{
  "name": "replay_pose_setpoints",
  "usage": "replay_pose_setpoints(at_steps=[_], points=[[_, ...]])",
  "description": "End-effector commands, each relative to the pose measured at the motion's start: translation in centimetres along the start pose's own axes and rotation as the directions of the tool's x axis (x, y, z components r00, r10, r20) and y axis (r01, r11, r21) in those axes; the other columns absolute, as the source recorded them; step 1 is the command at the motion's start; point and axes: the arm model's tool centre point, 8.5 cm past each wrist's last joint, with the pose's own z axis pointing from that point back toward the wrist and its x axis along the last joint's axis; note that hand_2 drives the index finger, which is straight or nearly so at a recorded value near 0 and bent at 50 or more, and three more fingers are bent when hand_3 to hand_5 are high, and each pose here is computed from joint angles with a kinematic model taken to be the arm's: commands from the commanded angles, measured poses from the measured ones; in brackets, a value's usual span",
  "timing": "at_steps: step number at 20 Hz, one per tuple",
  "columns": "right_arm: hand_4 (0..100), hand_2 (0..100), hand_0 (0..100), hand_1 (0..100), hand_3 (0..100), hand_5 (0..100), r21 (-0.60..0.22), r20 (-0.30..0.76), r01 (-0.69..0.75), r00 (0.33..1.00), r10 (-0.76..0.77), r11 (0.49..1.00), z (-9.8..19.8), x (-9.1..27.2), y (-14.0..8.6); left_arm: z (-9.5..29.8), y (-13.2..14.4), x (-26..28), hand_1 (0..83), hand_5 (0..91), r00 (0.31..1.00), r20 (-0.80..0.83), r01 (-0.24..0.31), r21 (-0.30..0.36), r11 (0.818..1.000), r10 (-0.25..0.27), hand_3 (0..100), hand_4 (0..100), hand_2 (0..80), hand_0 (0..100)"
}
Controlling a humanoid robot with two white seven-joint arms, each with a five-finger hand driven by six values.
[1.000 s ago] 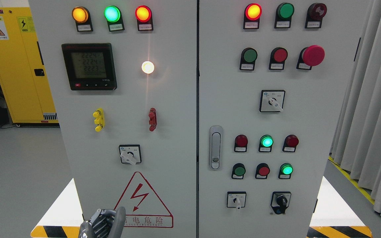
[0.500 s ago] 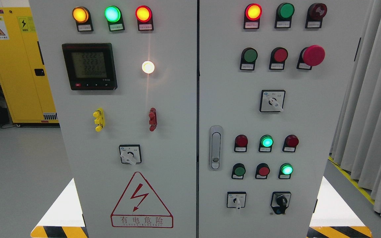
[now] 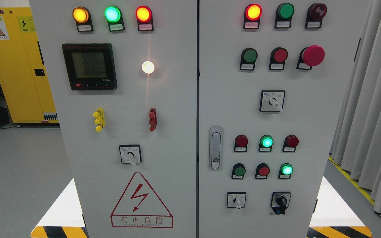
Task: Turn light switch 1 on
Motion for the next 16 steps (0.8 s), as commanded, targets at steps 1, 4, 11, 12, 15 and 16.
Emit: replay_pose_setpoints(at_steps=[1, 4, 11, 12, 15, 16], points=[[0, 4, 0, 50, 0, 0, 0.001, 0.0, 0.0, 1.0, 0.0, 1.0, 0.0, 0.0, 0.0, 13.9, 2.6, -15.3, 33.6, 40.3, 0.823, -0.566, -0.007, 0.067, 0.998, 0.043, 62, 65, 27.8, 11], [0, 4, 0, 50, 0, 0, 0.001, 0.0, 0.0, 1.0, 0.0, 1.0, 0.0, 0.0, 0.0, 16.5, 1.9, -17.3, 33.0, 16.1, 0.752, -0.655, -0.023, 0.084, 0.996, 0.072, 42, 48, 9.1, 13], [0, 4, 0, 50, 0, 0, -0.001, 0.0, 0.0, 1.0, 0.0, 1.0, 0.0, 0.0, 0.0, 18.8, -0.6, -20.1, 29.1, 0.0, 0.565, -0.824, -0.044, 0.017, 0.999, 0.039, 0, 6, 0.0, 20], [0, 4, 0, 50, 0, 0, 0.001, 0.0, 0.0, 1.0, 0.0, 1.0, 0.0, 0.0, 0.0, 18.9, -0.8, -20.2, 28.6, 0.0, 0.541, -0.84, -0.05, 0.021, 0.999, 0.045, 0, 4, 0.0, 20], [0, 4, 0, 50, 0, 0, 0.001, 0.0, 0.0, 1.0, 0.0, 1.0, 0.0, 0.0, 0.0, 18.6, -1.0, -20.6, 24.5, 0.0, 0.471, -0.88, -0.063, 0.032, 0.998, 0.058, 0, 0, 0.0, 24], [0, 4, 0, 50, 0, 0, -0.001, 0.0, 0.0, 1.0, 0.0, 1.0, 0.0, 0.0, 0.0, 18.5, -1.1, -20.7, 23.6, 0.0, 0.445, -0.894, -0.068, 0.031, 0.997, 0.058, 0, 0, 0.0, 25]])
